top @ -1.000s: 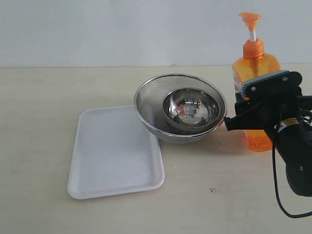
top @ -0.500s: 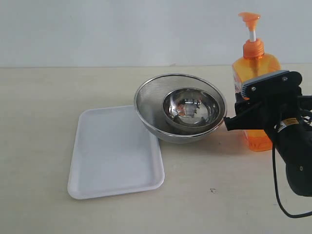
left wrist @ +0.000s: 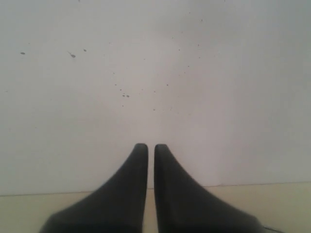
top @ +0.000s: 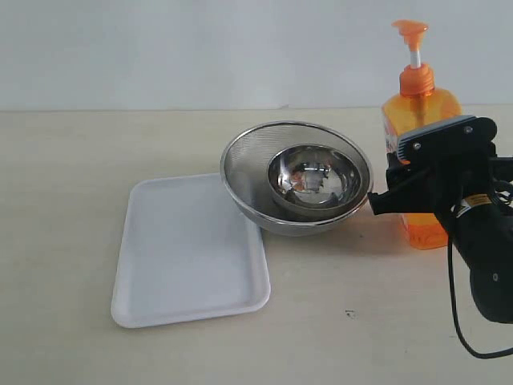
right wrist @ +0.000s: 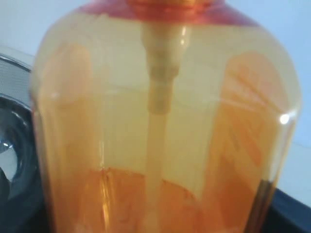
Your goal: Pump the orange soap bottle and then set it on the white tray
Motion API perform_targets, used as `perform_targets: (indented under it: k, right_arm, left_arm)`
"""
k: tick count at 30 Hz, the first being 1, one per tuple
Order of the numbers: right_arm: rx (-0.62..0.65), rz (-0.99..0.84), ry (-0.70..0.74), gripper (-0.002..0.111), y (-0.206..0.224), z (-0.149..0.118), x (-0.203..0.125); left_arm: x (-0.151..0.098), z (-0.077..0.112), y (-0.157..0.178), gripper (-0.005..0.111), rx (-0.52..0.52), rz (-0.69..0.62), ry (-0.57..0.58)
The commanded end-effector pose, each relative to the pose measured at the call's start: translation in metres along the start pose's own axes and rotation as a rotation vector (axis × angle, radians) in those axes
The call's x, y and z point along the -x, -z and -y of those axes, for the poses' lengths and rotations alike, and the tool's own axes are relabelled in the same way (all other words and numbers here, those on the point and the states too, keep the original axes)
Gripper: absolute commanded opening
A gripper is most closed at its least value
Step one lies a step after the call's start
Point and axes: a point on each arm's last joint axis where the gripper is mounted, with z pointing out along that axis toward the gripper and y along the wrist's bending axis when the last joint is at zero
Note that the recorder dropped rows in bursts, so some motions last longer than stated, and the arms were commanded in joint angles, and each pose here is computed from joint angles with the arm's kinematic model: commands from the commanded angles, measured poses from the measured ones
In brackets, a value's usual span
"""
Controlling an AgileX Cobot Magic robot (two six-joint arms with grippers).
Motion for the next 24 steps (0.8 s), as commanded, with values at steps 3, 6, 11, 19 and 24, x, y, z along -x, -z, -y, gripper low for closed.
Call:
perform_targets:
  k: [3, 6, 11, 19, 24]
  right_arm:
    - [-0.048, 0.115, 0.0, 0.0, 0.0005, 0.0054, 0.0139]
    - [-0.048, 0.115, 0.0, 0.0, 0.0005, 0.0054, 0.0139]
    - [-0.048, 0.115, 0.0, 0.0, 0.0005, 0.0054, 0.0139]
    - [-0.046, 0.116, 0.001, 0.0, 0.0005, 0.0052, 0.0139]
    - [-0.045, 0.124, -0.018, 0.0, -0.0009, 0.0049, 0.0158]
  left_arm:
    - [0.0045, -0.0024, 0.0067, 0.005, 0.013, 0.027, -0.029]
    - [0.0043, -0.0022, 0.0068, 0.005, 0.01, 0.025, -0.025]
    - [0.0041, -0.0019, 0.0068, 0.005, 0.008, 0.023, -0.022]
    - [0.0046, -0.0017, 0.0068, 0.005, 0.005, 0.028, -0.023]
    - [0.0045, -0.0015, 0.0068, 0.005, 0.003, 0.028, -0.021]
